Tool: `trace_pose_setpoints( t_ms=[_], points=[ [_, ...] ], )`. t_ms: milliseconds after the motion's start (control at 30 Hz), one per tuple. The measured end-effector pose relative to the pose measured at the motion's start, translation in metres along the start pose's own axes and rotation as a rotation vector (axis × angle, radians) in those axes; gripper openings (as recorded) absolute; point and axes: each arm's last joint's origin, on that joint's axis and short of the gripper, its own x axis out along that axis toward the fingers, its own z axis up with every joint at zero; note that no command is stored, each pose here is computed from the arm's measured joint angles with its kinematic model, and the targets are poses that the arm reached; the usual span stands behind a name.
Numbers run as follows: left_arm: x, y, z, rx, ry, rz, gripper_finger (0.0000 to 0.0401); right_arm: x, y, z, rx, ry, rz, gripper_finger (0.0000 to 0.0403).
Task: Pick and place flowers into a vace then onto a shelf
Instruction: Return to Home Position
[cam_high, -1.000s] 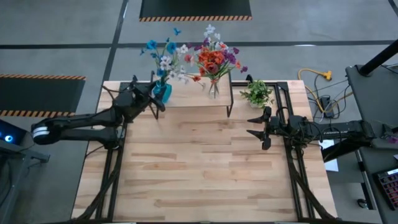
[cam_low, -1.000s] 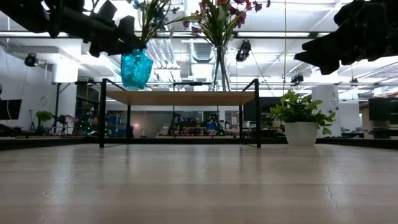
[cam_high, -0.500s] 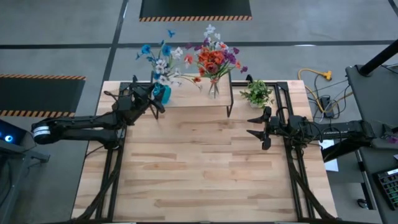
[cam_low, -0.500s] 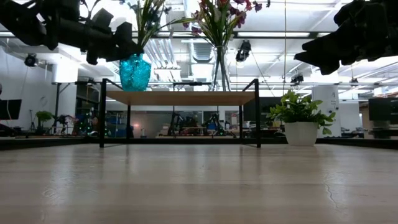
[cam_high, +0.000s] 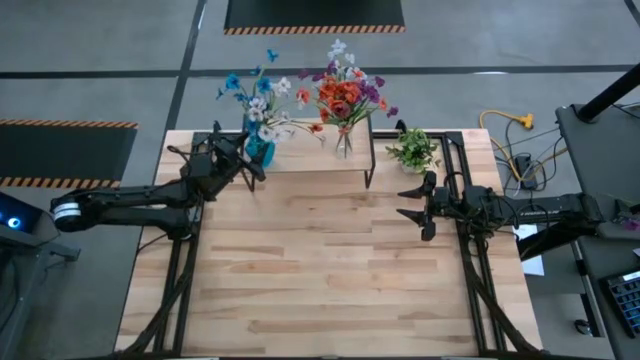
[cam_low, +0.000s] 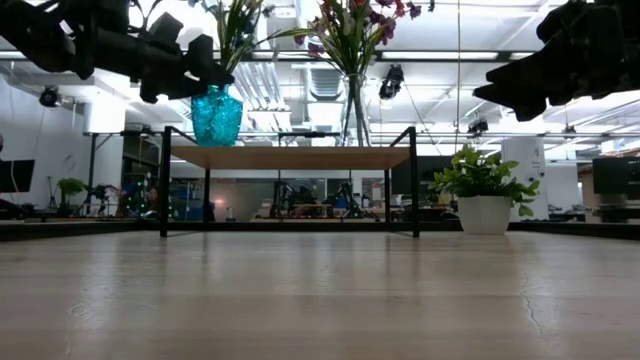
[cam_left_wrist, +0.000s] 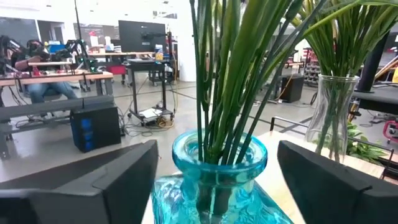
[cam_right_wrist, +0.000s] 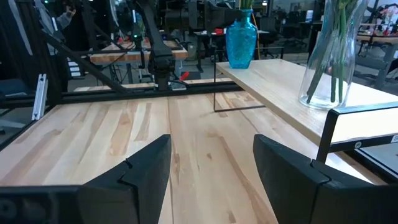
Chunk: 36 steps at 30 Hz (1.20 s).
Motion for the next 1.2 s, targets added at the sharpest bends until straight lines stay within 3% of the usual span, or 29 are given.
trace_pose_setpoints(
  t_ms=[200,533,900,1033,1200],
  points=[
    [0.0,-0.001,0.011,0.047,-0.032,-0.023,0.035,0.0,0.0,0.0,0.0,0.0,0.0,0.0219],
    [-0.016,0.006,0.03,0.052,-0.086,-0.078,0.0353,0.0,0.0,-0.001,0.003,0.013,-0.001,0.0219],
    [-0.06,0.0,0.041,-0.011,-0.069,-0.427,0.0352,0.0,0.0,-0.001,0.003,0.013,-0.001,0.0219],
    [-0.07,-0.014,0.026,-0.041,-0.013,-0.638,0.0352,0.0,0.0,-0.001,0.003,0.012,-0.001,0.0219],
    [-0.08,-0.027,0.002,-0.002,0.042,-0.759,0.0352,0.0,0.0,-0.001,0.003,0.011,-0.001,0.0219]
  ],
)
